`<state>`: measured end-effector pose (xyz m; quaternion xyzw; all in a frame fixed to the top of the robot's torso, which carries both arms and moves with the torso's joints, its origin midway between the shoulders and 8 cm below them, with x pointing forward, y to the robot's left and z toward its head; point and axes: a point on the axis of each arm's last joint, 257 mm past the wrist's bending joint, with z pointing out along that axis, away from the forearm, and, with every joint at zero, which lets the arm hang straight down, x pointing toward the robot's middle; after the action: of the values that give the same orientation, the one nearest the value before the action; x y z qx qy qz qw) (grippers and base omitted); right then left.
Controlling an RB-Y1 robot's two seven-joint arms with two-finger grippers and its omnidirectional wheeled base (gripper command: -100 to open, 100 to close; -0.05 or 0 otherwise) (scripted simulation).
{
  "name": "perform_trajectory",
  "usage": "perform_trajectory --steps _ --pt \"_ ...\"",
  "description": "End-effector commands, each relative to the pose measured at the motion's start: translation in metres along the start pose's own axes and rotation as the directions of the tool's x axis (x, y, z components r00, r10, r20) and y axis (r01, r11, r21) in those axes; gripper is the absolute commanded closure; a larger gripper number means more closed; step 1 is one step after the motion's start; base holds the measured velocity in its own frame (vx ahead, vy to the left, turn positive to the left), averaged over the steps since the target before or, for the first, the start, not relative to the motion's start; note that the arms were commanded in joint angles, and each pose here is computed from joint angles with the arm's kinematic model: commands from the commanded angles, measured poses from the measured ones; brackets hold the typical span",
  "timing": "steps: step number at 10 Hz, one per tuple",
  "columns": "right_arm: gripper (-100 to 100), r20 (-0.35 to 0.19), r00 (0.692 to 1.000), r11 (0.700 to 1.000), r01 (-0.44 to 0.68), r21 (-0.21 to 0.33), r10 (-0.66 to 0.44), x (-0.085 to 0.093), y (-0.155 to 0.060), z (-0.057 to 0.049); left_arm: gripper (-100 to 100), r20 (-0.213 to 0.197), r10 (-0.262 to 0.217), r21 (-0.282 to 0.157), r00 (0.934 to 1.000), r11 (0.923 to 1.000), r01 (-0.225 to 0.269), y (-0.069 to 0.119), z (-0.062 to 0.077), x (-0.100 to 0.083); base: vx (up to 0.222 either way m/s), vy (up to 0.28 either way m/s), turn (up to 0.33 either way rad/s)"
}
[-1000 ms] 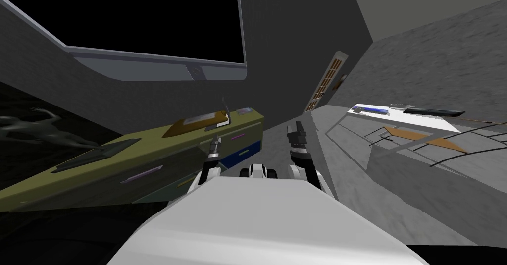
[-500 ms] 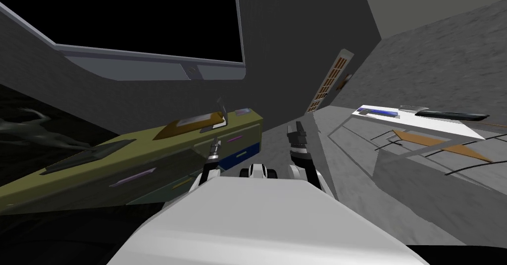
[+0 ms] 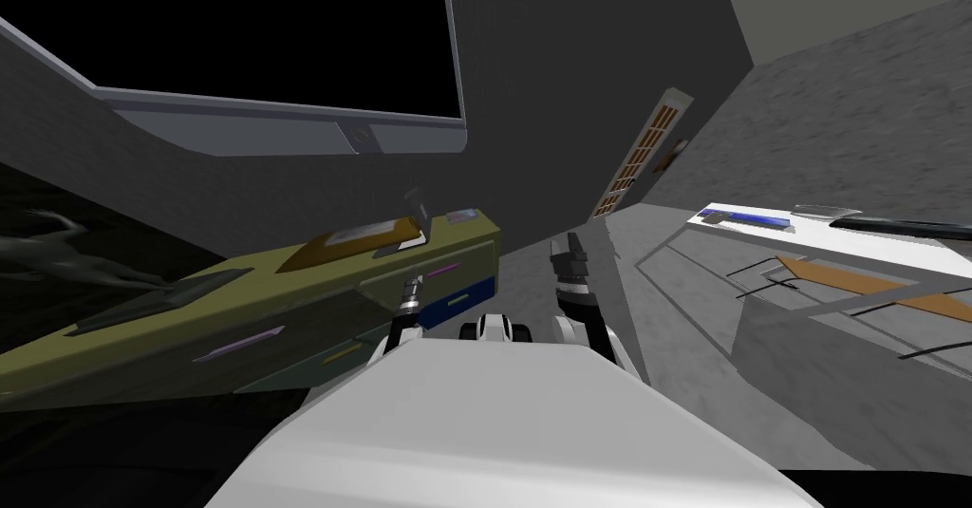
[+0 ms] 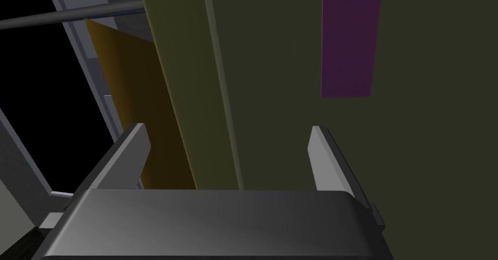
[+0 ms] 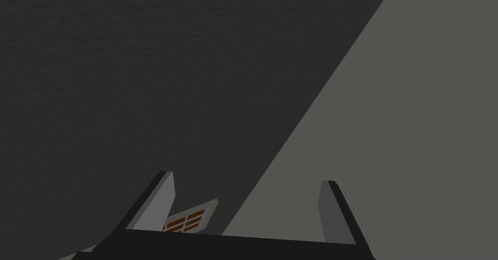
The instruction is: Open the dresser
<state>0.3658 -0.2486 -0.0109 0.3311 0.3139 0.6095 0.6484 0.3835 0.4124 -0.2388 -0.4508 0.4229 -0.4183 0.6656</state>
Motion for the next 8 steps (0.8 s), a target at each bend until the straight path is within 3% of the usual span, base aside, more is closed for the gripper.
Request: perform_trajectory --steps 1,4,8 --pt "0 0.0 1.0 1.0 0.0 0.0 0.0 0.0 0.0 0.0 -100 0.032 -0.021 -0.056 0.9993 0.9982 0.023 0.025 -0.012 -0.004 0.088 -0.115 0.058" --pt "0 0.0 1.0 1.0 0.0 0.0 0.0 0.0 0.0 0.0 -100 0.081 -0.069 -0.113 0.9943 0.9906 0.078 0.052 -0.027 0.002 0.076 -0.1 0.044" --pt "0 0.0 1.0 1.0 0.0 0.0 0.0 0.0 0.0 0.0 -100 0.149 -0.154 -0.156 0.9768 0.9717 0.177 0.071 -0.043 0.026 0.028 -0.045 0.02"
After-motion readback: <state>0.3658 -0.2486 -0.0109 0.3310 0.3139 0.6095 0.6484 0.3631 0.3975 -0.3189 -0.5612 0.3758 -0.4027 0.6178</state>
